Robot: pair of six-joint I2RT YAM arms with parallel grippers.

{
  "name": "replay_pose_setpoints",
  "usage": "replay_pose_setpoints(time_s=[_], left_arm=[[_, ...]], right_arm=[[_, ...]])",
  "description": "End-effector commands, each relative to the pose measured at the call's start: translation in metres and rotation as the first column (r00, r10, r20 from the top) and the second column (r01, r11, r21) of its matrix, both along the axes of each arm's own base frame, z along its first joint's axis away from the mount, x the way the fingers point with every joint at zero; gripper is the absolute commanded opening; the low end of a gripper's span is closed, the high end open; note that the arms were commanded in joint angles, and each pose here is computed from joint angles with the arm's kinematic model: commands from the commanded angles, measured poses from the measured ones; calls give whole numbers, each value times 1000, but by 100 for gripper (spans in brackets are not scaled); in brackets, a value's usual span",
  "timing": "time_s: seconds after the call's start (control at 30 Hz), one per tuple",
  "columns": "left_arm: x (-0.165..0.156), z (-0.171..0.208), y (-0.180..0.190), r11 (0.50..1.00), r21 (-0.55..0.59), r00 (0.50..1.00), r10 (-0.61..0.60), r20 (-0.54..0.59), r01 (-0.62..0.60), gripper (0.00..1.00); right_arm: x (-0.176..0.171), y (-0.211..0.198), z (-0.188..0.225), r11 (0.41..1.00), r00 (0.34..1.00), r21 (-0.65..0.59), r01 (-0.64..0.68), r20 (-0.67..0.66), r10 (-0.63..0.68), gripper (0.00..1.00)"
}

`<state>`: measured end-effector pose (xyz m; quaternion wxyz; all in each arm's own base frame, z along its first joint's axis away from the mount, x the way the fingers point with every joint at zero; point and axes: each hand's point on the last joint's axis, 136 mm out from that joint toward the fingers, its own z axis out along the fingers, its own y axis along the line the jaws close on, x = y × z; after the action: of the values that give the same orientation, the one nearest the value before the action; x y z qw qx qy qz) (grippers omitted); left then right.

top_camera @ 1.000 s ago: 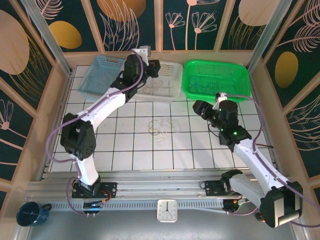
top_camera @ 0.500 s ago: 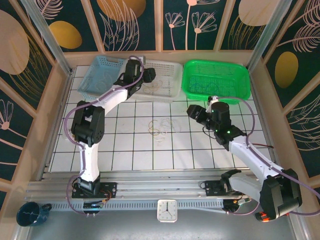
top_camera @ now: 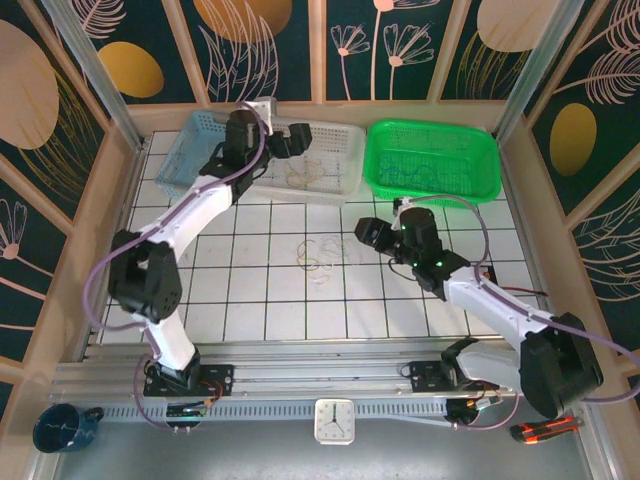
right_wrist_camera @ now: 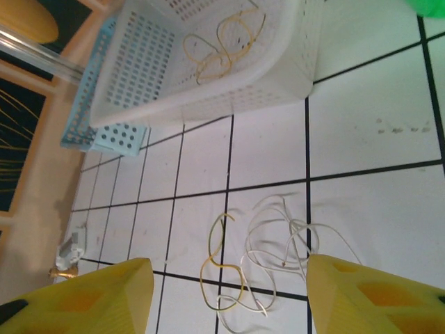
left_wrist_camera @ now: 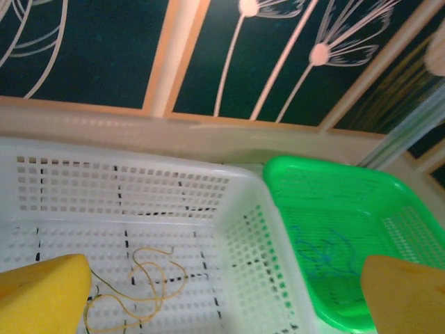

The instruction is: Untangle the cables

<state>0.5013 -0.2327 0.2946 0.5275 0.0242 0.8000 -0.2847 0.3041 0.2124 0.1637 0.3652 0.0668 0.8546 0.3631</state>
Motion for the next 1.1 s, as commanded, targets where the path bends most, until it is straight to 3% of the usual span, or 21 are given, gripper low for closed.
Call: replay_pose_setpoints(time_s=[0.0,0.2,0.4,0.47,0.63,0.73,0.87,1.07], left_arm=[[-30,-7,1,997,-48,997,-58,-53,56,99],[-87,-60,-8,987,-89,970,-148,-192,133,99],[-127,-129,-18,983,94,946,-122,-300,156,99],[-130,-153,-15,970,192,941,-79,-328,149,95],[-130,-203,-11,888,417,920,-14,-392,192,68],[-130,-224,-14,817,528,909,12,-416,232,66],[-129,-244,-21,770,575,893,15,-449,276,61],[-123,-257,-30,760,576,881,11,-474,300,48]], right_arm=[[3,10,-5,1000,1000,-18,2,20,-1,60],[3,24,-36,998,1000,-62,-6,-27,4,60],[0,42,-49,996,998,-67,-53,-28,51,58],[1,44,-52,996,998,-68,-52,-25,50,58],[0,34,-58,996,1000,-86,-13,-28,11,57],[-5,24,-56,996,1000,-90,12,-22,-14,57],[-7,8,-52,995,998,-84,59,-11,-60,58],[-9,-3,-48,994,996,-65,83,-4,-84,57]])
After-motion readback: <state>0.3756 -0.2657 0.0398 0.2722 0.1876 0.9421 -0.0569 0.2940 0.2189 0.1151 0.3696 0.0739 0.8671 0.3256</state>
